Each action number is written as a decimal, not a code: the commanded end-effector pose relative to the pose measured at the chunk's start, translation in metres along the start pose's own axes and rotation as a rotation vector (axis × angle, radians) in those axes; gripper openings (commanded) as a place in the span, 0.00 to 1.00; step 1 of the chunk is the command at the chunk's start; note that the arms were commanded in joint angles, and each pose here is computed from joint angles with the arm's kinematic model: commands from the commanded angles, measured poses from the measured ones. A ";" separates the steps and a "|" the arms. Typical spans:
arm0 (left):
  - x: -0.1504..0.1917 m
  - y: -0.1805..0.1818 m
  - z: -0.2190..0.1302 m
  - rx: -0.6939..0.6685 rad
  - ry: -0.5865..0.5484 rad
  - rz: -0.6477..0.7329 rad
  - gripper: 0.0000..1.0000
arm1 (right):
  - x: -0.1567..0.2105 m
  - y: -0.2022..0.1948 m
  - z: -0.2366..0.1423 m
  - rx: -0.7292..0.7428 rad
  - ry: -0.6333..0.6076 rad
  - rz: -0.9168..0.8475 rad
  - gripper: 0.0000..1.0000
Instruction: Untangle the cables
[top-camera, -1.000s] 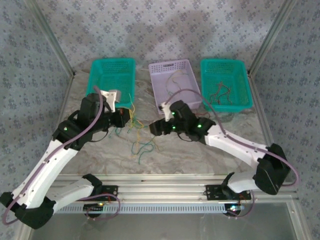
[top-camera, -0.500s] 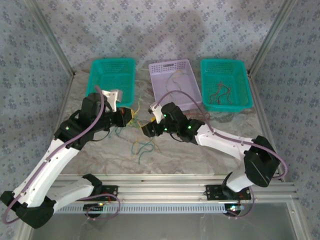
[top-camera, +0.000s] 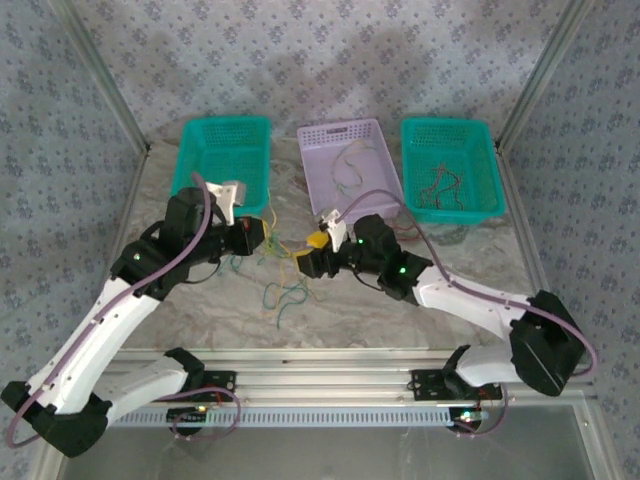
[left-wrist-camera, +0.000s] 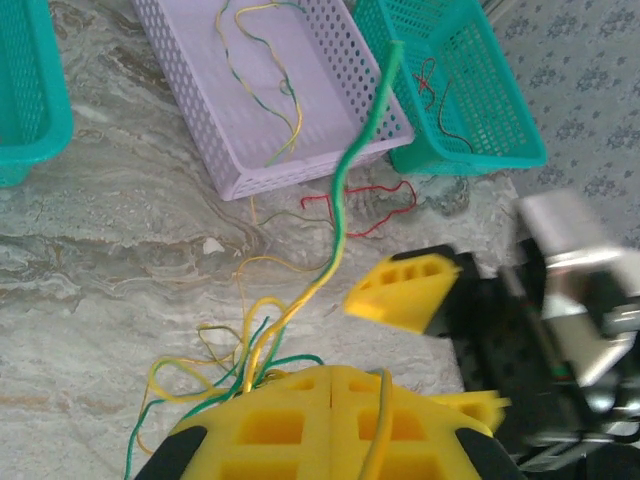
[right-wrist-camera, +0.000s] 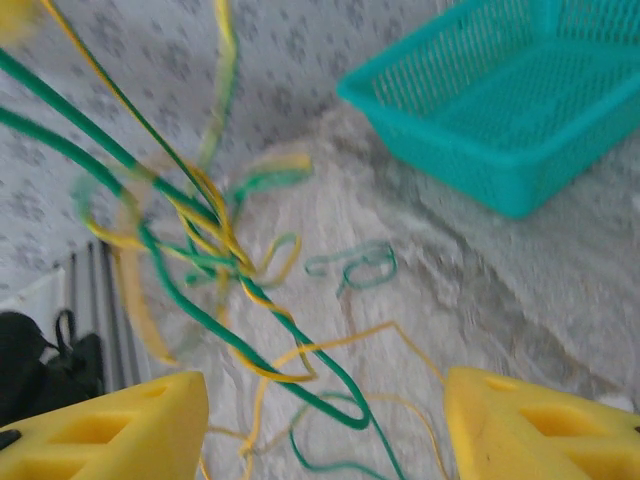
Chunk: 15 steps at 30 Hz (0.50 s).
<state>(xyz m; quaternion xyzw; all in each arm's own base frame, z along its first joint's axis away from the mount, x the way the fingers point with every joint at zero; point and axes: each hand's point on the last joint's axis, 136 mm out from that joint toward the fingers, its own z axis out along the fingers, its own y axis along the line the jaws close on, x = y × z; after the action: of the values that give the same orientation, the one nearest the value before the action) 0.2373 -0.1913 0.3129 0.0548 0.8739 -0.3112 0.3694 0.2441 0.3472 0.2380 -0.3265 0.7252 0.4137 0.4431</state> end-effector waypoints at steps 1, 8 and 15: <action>-0.003 -0.004 -0.003 0.025 -0.016 -0.001 0.00 | -0.028 0.020 -0.013 -0.076 -0.080 -0.001 0.65; -0.005 -0.006 0.000 0.040 -0.023 -0.006 0.00 | -0.052 0.043 -0.018 -0.144 -0.129 0.005 0.64; -0.003 -0.008 0.001 0.053 -0.020 -0.018 0.00 | -0.050 0.044 0.006 -0.156 -0.102 0.029 0.60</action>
<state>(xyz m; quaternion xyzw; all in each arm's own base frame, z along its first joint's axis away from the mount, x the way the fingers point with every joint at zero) 0.2378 -0.1945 0.3108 0.0545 0.8721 -0.3192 0.3667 0.2266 0.3687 0.2814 -0.3314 0.6843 0.4727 0.4456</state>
